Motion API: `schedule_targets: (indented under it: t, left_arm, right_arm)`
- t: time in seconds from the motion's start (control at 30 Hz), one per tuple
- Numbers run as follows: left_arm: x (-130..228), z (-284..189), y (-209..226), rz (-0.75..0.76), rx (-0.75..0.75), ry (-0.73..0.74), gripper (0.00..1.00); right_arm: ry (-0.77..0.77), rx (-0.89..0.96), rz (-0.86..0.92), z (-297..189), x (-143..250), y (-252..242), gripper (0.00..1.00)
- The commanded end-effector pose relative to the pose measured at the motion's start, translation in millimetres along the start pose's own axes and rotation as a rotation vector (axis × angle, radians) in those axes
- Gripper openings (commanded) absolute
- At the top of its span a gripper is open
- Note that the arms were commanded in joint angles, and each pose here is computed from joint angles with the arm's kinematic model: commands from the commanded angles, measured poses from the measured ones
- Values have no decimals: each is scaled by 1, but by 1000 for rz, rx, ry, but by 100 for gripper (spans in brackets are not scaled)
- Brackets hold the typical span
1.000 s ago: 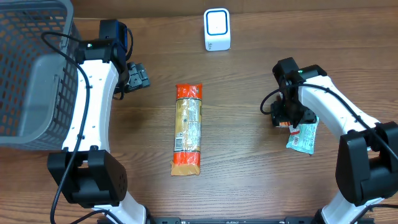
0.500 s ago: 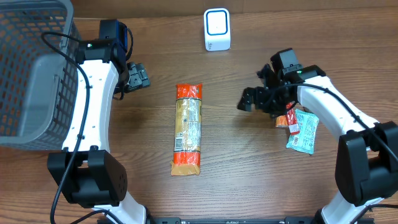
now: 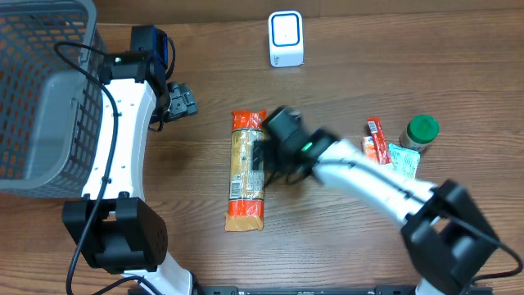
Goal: Scan the item barcode
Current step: 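Release the snack and move the right gripper onto the spaghetti pack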
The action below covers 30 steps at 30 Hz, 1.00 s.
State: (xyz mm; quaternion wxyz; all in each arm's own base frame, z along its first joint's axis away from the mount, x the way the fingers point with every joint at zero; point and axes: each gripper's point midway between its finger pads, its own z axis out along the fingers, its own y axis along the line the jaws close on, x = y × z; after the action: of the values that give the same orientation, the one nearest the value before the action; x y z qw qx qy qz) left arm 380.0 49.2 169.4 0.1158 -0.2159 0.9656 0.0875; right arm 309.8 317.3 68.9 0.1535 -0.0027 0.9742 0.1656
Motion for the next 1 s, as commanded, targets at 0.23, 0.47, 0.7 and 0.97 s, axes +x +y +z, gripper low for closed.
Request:
schedule_targets:
  t: [0.23, 0.47, 0.7, 0.97]
  left_arm:
    - [0, 0, 1, 16, -8, -3, 100]
    - [0, 0, 1, 16, -8, -3, 100]
    - [0, 0, 1, 16, -8, -3, 100]
    - [0, 0, 1, 16, -8, -3, 100]
  right_arm:
    - [-202, 103, -98, 30, 24, 35, 100]
    - [-175, 125, -153, 58, 34, 30, 100]
    - [-172, 159, -194, 59, 22, 16, 100]
    - [-123, 266, -165, 57, 4, -32, 100]
